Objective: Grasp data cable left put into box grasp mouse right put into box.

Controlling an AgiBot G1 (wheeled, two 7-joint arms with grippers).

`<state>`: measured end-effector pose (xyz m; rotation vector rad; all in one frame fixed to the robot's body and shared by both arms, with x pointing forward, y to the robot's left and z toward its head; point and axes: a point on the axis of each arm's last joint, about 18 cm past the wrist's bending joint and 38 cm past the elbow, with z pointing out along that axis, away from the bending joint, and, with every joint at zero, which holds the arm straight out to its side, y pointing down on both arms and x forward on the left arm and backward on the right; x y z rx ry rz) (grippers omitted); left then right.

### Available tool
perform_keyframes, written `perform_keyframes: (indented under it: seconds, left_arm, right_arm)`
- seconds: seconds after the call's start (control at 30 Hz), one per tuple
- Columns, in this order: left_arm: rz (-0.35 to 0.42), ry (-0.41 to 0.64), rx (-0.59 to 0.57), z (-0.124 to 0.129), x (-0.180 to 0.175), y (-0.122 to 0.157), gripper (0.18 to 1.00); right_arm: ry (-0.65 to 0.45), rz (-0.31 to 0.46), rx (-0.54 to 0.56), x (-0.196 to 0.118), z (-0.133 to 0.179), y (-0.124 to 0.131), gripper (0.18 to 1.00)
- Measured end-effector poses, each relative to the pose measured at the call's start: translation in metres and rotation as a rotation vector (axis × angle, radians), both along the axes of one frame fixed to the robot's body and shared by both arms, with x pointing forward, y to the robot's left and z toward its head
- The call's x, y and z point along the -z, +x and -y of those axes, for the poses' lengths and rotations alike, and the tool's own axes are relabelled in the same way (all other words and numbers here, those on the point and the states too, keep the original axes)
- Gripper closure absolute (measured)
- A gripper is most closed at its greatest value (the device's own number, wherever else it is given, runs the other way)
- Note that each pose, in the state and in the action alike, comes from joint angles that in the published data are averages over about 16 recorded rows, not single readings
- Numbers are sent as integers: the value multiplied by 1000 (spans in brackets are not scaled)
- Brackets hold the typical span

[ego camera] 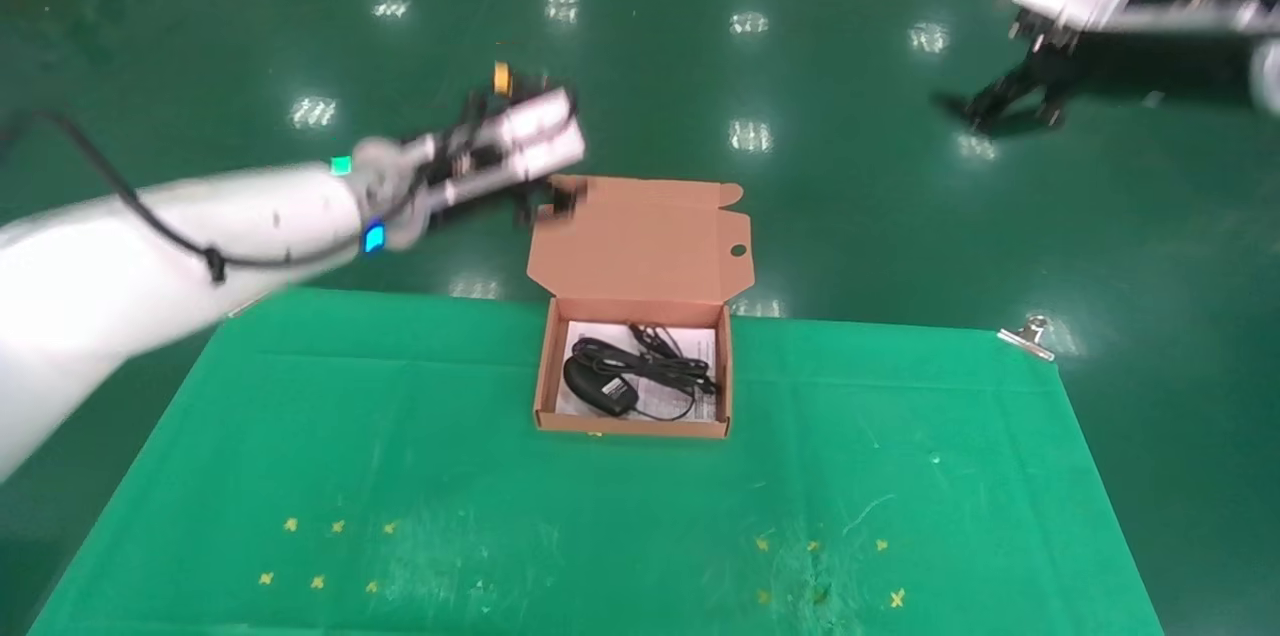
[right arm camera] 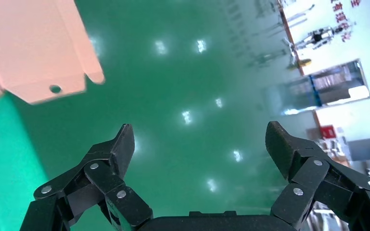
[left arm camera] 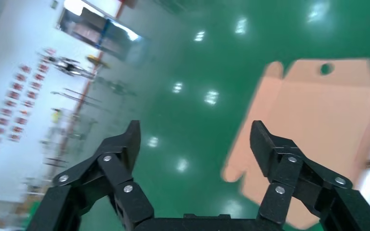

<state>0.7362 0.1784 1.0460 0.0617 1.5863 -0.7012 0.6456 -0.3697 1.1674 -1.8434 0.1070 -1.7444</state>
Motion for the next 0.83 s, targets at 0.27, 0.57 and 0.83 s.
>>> perform_keyframes:
  seconds: [0.27, 0.57, 0.83]
  left_arm:
    - [-168, -130, 71, -23, 27, -16, 294]
    - [-339, -261, 190, -43, 53, -47, 209]
    - [-406, -316, 260, -53, 60, -66, 185]
  right_arm:
    - [71, -95, -138, 35, -20, -6, 178]
    - [164, -209, -312, 76, -41, -22, 178]
    - [206, -260, -398, 93, -50, -34, 178]
